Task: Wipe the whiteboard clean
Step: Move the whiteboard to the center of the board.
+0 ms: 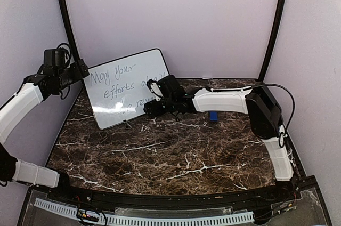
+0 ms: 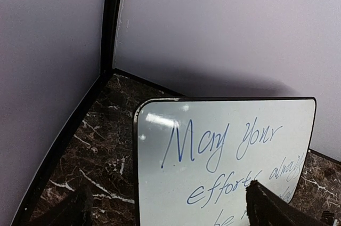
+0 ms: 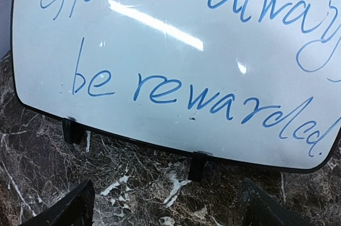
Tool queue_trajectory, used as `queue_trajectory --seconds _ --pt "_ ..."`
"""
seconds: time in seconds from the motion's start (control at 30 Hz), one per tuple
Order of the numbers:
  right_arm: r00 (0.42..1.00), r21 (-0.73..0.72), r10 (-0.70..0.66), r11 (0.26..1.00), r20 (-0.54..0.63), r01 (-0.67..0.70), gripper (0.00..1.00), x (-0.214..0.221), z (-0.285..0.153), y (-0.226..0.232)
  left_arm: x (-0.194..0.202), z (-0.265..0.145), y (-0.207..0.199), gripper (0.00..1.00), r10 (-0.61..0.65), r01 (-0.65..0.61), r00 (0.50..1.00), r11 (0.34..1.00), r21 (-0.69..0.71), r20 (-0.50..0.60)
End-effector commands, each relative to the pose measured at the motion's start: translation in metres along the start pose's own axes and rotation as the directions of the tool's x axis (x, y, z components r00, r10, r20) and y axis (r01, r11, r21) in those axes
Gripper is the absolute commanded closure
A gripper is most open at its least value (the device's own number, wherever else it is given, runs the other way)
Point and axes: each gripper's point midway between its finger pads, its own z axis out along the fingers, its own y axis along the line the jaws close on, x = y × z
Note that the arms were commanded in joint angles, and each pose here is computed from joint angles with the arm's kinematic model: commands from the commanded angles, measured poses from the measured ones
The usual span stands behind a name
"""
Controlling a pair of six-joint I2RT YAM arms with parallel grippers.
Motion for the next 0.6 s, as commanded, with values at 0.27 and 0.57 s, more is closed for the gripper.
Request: queue_trajectory --seconds 0.27,0.57 --pt "0.997 0.061 0.004 0.998 -0.074 0.0 0.2 0.036 0.028 -0.01 0.015 0.008 0.018 0.01 -0.06 0.062 0.997 0.998 0.032 -0.038" --pt "0.996 0.091 0.004 0.996 -0.088 0.004 0.37 0.053 0.053 -0.015 0.016 0.009 0.03 0.01 -0.089 0.089 0.996 0.996 0.01 -0.028"
